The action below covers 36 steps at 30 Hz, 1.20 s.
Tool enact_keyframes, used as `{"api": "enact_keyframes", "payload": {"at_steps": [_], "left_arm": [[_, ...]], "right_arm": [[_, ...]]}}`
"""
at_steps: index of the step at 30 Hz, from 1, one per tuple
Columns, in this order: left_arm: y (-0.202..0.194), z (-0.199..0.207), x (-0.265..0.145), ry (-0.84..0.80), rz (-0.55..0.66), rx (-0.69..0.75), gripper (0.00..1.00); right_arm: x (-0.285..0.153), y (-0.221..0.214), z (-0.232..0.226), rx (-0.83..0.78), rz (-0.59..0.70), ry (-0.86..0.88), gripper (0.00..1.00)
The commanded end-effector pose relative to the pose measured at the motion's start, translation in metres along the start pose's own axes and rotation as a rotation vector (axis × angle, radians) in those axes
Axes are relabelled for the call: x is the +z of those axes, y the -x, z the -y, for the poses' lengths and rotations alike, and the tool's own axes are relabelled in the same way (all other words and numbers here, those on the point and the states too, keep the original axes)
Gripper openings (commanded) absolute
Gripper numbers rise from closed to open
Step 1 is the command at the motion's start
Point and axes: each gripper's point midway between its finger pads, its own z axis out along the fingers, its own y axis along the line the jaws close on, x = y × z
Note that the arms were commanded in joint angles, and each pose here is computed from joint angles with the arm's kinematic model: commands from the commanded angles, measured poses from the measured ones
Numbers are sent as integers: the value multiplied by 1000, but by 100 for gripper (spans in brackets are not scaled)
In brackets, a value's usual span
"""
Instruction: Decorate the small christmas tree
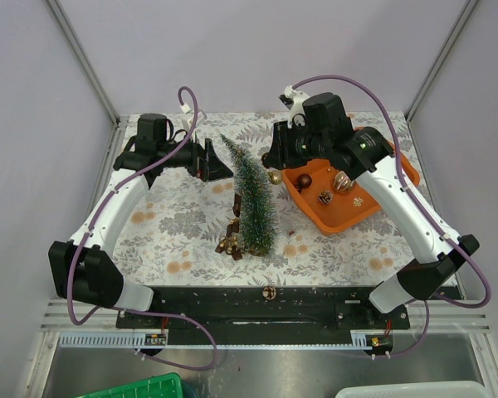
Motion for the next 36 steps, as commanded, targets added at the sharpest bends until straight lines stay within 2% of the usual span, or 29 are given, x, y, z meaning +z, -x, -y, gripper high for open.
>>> {"api": "enact_keyframes", "payload": {"at_steps": [1, 13, 18, 27, 36], "left_arm": [[8, 10, -4, -18, 30, 61, 99], [9, 12, -6, -23, 34, 70, 99], [8, 12, -5, -23, 33, 71, 99], [6, 11, -5, -22, 30, 62, 99], [6, 11, -6, -17, 32, 66, 99]], "right_arm": [[-5, 14, -4, -40, 58, -2, 22], [6, 8, 4, -41, 68, -21, 22], [4, 1, 4, -30, 69, -9, 28], [-25, 10, -12, -26, 162, 60, 43], [-34, 4, -19, -5, 154, 97, 42]]}}
